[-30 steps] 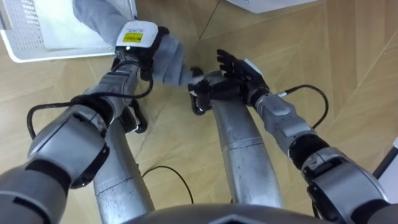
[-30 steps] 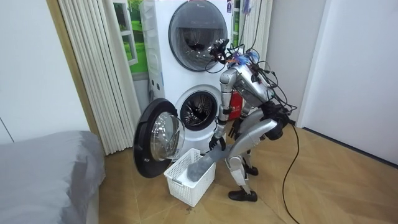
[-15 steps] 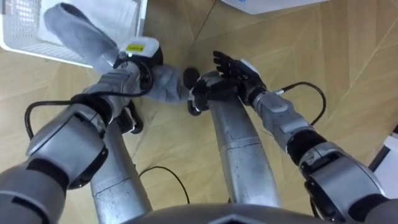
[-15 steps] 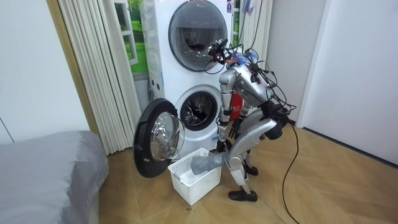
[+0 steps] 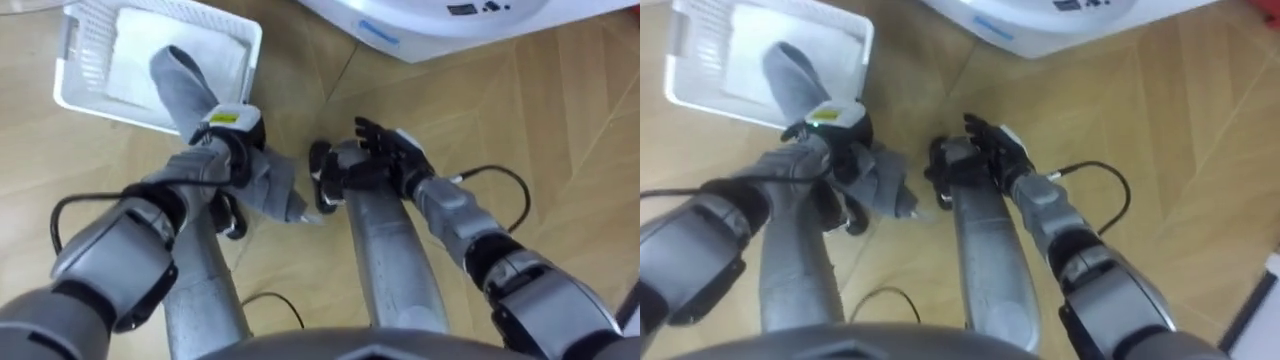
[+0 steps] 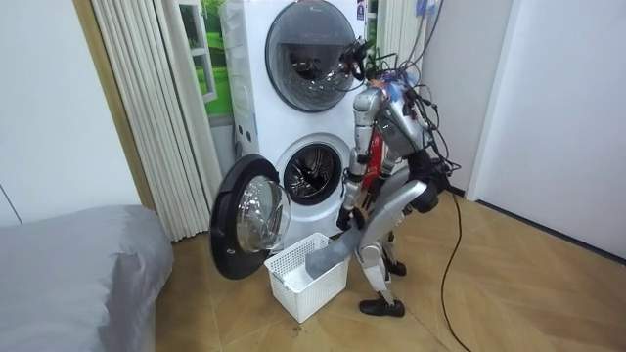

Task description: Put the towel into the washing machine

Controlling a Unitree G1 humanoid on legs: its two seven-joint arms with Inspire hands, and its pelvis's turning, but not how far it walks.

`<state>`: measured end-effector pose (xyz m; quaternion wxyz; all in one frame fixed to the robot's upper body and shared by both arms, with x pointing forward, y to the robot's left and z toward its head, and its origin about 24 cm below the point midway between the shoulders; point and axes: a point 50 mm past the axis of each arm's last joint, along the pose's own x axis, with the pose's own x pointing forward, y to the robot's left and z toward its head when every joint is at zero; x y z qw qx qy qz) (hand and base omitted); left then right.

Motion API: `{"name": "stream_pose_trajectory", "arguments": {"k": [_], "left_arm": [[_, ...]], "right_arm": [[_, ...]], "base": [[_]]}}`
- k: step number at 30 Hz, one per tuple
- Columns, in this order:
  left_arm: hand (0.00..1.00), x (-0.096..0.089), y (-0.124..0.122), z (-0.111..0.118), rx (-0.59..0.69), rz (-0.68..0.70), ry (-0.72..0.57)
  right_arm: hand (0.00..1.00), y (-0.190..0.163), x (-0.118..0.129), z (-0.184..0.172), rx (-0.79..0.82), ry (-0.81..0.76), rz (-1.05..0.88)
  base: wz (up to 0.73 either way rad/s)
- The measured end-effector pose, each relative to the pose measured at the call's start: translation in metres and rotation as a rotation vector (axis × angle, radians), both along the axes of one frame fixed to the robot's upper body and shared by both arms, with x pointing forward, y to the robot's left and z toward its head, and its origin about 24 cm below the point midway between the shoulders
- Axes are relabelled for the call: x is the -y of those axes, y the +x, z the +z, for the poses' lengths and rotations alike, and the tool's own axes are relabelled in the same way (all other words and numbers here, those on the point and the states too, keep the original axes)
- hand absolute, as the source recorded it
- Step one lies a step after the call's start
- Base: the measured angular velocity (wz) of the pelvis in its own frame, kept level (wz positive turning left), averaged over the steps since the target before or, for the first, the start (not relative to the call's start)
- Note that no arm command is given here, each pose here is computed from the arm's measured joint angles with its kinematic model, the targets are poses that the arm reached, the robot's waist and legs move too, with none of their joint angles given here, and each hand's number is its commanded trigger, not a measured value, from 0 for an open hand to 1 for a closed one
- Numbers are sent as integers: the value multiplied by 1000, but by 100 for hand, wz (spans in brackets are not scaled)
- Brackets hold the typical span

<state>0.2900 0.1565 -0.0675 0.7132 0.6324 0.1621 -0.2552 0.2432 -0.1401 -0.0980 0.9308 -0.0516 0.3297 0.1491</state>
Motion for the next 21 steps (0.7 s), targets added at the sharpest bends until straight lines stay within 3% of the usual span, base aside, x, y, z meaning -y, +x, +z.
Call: {"name": "stream_pose_trajectory", "arguments": {"k": [10,13,18,21], "left_arm": [[100,-6,-4,2,156,85,-112],[100,-5,3,13,222,83,-145],[100,10,14,30,314,154,-325],[100,18,16,38,291,246,-525]], "right_arm": [[0,-28,23,-20,-98,-73,-12],[0,-25,29,-17,-87,-84,-15],[0,-24,33,-16,-84,-87,-4],[0,-25,32,-16,-88,-93,26]], "base": [[2],[12],[12],[19]]}}
